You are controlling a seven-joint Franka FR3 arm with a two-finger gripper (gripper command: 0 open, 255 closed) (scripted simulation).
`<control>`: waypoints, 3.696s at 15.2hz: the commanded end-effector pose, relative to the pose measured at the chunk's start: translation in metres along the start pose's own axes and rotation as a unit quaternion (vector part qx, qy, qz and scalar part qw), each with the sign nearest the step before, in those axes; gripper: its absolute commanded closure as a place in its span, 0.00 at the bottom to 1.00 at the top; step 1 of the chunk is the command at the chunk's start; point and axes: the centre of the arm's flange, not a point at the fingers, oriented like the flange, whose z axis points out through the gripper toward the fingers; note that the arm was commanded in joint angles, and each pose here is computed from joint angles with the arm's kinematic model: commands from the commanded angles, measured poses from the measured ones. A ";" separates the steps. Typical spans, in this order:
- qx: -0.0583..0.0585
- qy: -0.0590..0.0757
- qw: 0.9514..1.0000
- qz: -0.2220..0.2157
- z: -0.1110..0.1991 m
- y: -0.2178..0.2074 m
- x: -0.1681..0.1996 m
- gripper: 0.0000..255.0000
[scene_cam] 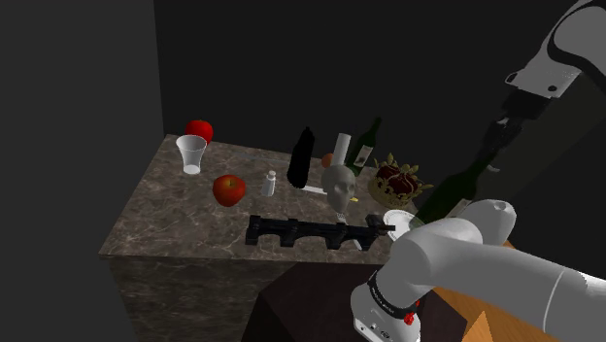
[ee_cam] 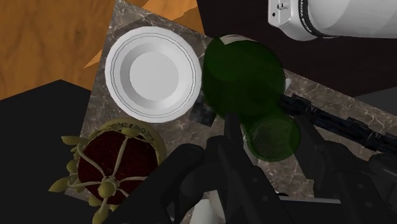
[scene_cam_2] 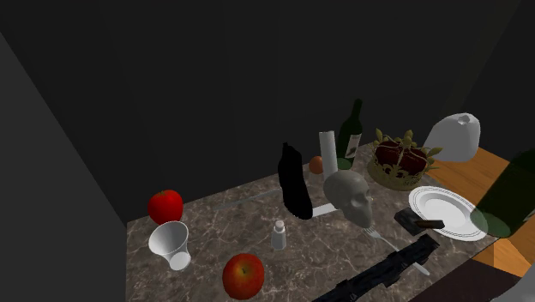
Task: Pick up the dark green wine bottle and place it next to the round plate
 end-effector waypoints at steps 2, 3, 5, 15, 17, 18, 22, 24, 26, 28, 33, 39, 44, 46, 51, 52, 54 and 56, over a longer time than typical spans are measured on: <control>0.000 0.000 1.000 0.000 0.016 0.000 0.001 1.00; 0.000 0.000 1.000 0.000 0.022 0.000 0.002 1.00; 0.000 0.000 1.000 0.000 0.032 0.001 0.003 1.00; 0.000 0.000 1.000 0.000 0.085 0.003 0.009 1.00; 0.000 0.000 1.000 0.000 0.095 0.004 0.010 1.00; 0.000 0.000 1.000 0.000 0.100 0.004 0.010 1.00; 0.000 0.000 1.000 0.000 0.121 0.005 0.012 1.00; 0.000 0.000 1.000 0.000 0.132 0.005 0.014 1.00; 0.000 0.000 1.000 0.000 0.142 0.006 0.015 1.00; 0.000 0.000 1.000 0.000 0.153 0.006 0.016 1.00; 0.000 0.000 1.000 0.000 0.179 0.008 0.019 1.00; 0.000 0.000 1.000 0.000 0.179 0.008 0.019 1.00; 0.000 0.000 1.000 0.000 0.179 0.007 0.018 0.00; 0.000 0.000 1.000 0.000 0.179 0.008 0.019 0.00; 0.000 0.000 1.000 0.000 0.129 0.008 0.019 0.00; 0.000 0.000 1.000 0.000 0.129 0.008 0.019 0.00; 0.000 0.000 1.000 0.000 0.129 0.008 0.019 0.00; 0.000 0.000 1.000 0.000 0.129 0.008 0.019 0.00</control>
